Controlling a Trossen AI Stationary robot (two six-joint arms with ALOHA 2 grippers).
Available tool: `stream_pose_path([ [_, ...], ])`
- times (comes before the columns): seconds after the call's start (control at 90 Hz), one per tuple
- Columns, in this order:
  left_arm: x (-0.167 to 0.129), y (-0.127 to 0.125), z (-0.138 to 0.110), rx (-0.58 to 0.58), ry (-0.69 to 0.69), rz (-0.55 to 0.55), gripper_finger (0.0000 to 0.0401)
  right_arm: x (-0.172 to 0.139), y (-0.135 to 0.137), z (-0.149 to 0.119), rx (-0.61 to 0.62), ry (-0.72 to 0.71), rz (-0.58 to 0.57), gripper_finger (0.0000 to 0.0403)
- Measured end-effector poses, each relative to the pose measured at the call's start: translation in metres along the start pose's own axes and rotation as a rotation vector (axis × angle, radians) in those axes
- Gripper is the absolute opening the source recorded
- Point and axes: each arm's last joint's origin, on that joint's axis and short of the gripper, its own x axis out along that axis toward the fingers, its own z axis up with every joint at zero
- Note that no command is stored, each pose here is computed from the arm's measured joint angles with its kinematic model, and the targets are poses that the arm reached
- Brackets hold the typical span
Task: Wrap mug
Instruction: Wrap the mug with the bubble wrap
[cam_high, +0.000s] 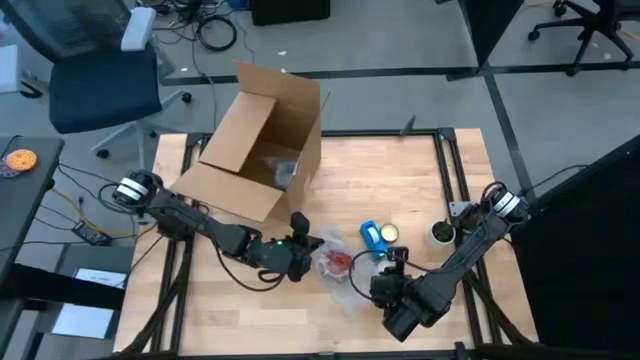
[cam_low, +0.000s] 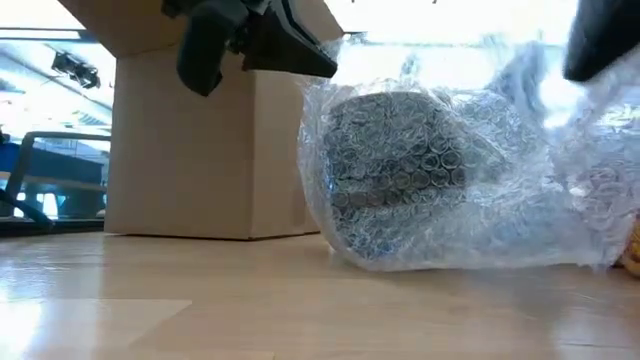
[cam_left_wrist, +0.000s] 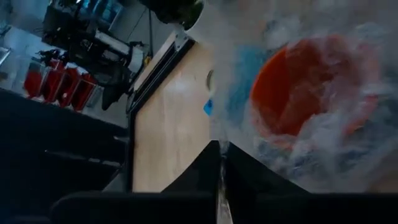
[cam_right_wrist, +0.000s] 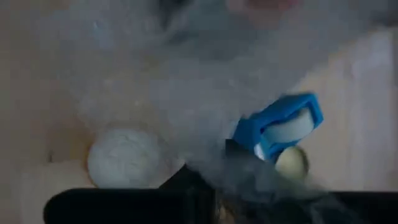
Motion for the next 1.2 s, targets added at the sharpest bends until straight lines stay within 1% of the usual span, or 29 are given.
stream_pose_path([
  [0.156, -0.005, -0.008, 0.006, 0.004, -0.065, -0.083, 0.0000, -0.009, -0.009, 0.020, -0.022, -0.079, -0.010, 0.0000],
  [0.244, -0.008, -0.012, 0.009, -0.029, -0.098, -0.132, 0.0000, -0.008, -0.012, 0.030, -0.032, -0.111, 0.005, 0.0000],
  [0.444, -0.013, -0.020, 0.014, -0.035, -0.163, -0.222, 0.0000, 0.000, -0.020, 0.050, -0.044, -0.189, 0.046, 0.0000],
  [0.567, -0.014, -0.021, 0.015, -0.080, -0.194, -0.282, 0.0000, 0.006, -0.026, 0.060, -0.050, -0.224, 0.048, 0.0000],
  [0.633, -0.013, -0.024, 0.015, -0.083, -0.202, -0.304, 0.0000, 0.008, -0.028, 0.065, -0.054, -0.245, 0.049, 0.0000],
  [0.811, -0.001, -0.038, 0.010, -0.057, -0.163, -0.328, 0.0000, 0.012, -0.035, 0.074, -0.053, -0.281, 0.048, 0.0000],
  [0.967, 0.014, -0.047, 0.006, -0.065, -0.160, -0.313, 0.0000, 0.017, -0.040, 0.077, -0.037, -0.272, 0.051, 0.0000],
  [1.2, 0.026, -0.037, 0.008, -0.136, -0.220, -0.223, 0.0000, 0.019, -0.043, 0.080, -0.022, -0.273, 0.063, 0.0000],
])
